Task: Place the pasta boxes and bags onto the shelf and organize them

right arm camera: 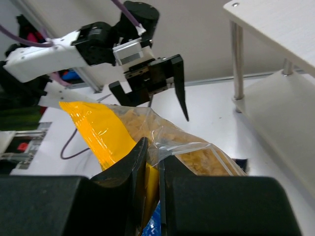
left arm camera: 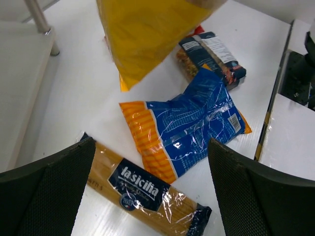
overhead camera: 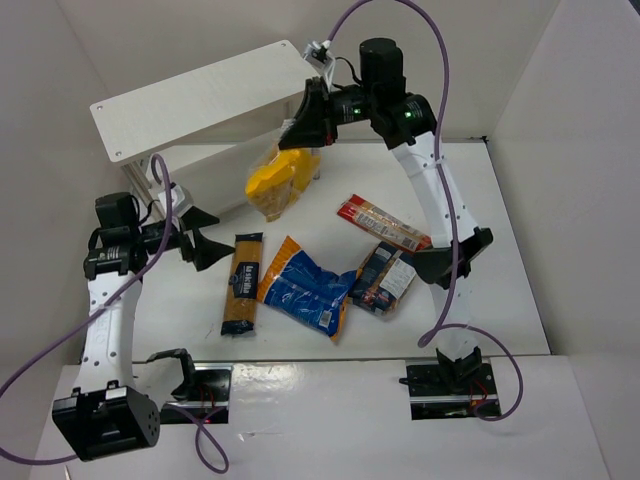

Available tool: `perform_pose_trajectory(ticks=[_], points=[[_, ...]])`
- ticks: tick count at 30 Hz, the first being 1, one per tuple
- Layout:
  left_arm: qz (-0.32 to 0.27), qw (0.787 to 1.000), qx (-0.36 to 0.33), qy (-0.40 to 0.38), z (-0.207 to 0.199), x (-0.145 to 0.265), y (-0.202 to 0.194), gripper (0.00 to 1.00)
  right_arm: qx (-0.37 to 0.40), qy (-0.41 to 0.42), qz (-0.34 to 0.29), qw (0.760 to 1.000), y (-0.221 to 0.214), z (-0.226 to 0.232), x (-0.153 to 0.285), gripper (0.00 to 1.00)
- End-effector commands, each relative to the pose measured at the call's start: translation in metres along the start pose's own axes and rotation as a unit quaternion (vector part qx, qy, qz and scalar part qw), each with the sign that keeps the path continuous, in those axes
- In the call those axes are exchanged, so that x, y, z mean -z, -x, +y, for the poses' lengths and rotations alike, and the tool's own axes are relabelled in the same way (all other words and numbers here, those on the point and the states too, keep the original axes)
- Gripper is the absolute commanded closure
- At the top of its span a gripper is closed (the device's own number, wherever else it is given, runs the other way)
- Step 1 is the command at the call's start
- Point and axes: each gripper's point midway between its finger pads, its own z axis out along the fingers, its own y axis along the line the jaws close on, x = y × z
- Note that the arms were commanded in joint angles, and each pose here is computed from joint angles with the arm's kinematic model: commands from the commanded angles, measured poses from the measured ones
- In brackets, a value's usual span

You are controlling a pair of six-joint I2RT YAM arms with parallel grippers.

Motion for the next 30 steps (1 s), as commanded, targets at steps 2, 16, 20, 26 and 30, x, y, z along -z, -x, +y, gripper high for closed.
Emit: perform_pose_trajectory(ticks=[2, 16, 20, 26, 30], points=[[-0.054, 0.992, -0.093, -0.073, -0.006, -0.004, 0.022, 0.00, 0.049, 0.078, -0.019, 0.996, 0.030, 0.049, 0.001, 1.00], [-0.056, 0.990, -0.117, -0.049, 0.032, -0.026, 0.032, 0.00, 0.019, 0.076, -0.025, 0.997, 0.028, 0.042, -0.023, 1.00], [-0.056, 0.993, -0.100, -0.022, 0.047, -0.028, 0.035, 0.00, 0.009, 0.069, -0.034, 0.997, 0.031, 0.035, -0.030, 1.00], [-0.058, 0.995, -0.075, -0.011, 0.053, -0.031, 0.029, 0.00, -0.019, 0.070, -0.032, 0.997, 0.021, 0.016, -0.038, 1.00], [-0.061, 0.996, -0.070, -0.017, 0.051, -0.031, 0.031, 0.00, -0.009, 0.061, -0.046, 0.997, 0.026, 0.006, -0.042, 1.00]])
